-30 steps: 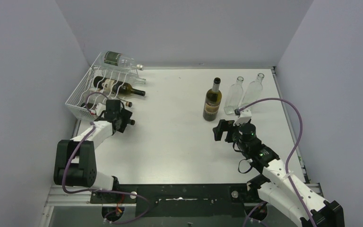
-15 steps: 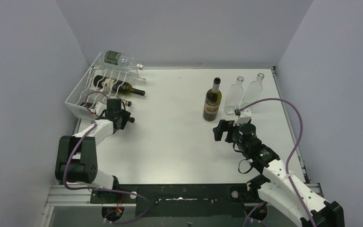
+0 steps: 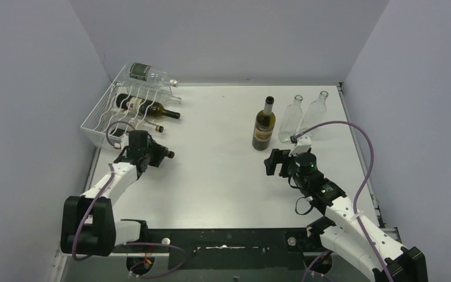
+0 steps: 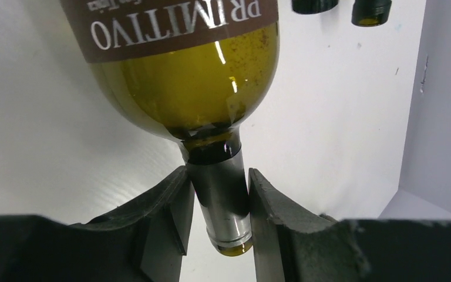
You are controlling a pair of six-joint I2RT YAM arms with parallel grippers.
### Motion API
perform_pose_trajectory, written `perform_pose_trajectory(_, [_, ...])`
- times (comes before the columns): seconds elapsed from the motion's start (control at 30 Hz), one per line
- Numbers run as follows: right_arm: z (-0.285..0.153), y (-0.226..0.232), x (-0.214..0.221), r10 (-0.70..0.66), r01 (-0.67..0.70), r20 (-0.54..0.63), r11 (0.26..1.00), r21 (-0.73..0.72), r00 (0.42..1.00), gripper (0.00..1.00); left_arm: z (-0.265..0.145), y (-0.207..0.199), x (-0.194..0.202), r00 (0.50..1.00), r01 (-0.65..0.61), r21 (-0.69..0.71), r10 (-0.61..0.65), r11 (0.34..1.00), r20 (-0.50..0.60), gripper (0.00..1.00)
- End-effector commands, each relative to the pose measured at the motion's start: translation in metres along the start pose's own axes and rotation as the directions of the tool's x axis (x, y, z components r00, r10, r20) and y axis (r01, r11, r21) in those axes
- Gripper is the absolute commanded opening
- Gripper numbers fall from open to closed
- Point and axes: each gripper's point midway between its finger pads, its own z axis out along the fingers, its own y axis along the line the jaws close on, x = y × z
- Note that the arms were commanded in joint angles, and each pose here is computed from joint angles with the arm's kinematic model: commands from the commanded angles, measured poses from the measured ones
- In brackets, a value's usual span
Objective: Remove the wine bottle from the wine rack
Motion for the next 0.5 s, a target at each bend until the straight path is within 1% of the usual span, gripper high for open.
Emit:
perform_pose_trajectory(0.0, [0.002, 0.005, -0.025, -0.001, 0.002, 0.079, 1.0, -0.014, 0.997, 0.98, -0.022, -0.004, 0.006, 0.997, 0.066, 0.044, -0.064, 0.997, -0.034, 0.2])
perform_pose_trajectory(0.13, [0.004, 0.008, -0.025, -0.021, 0.023, 0.071, 0.999, -0.026, 0.997, 0.98, -0.036, -0.002, 0.014, 0.995, 0.082, 0.067, -0.077, 0.994, -0.068, 0.15])
perform_pose_trajectory(0.27, [0.006, 0.022, -0.025, -0.068, 0.074, 0.069, 0.992, -0.1, 0.995, 0.98, -0.05, -0.001, 0.024, 0.991, 0.085, 0.089, -0.075, 0.992, -0.111, 0.09])
perform_pose_trajectory(0.47, [0.008, 0.045, -0.028, -0.158, 0.177, 0.111, 0.967, -0.184, 0.981, 0.98, -0.078, -0.005, 0.034, 0.984, 0.09, 0.127, -0.068, 0.988, -0.166, 0.0])
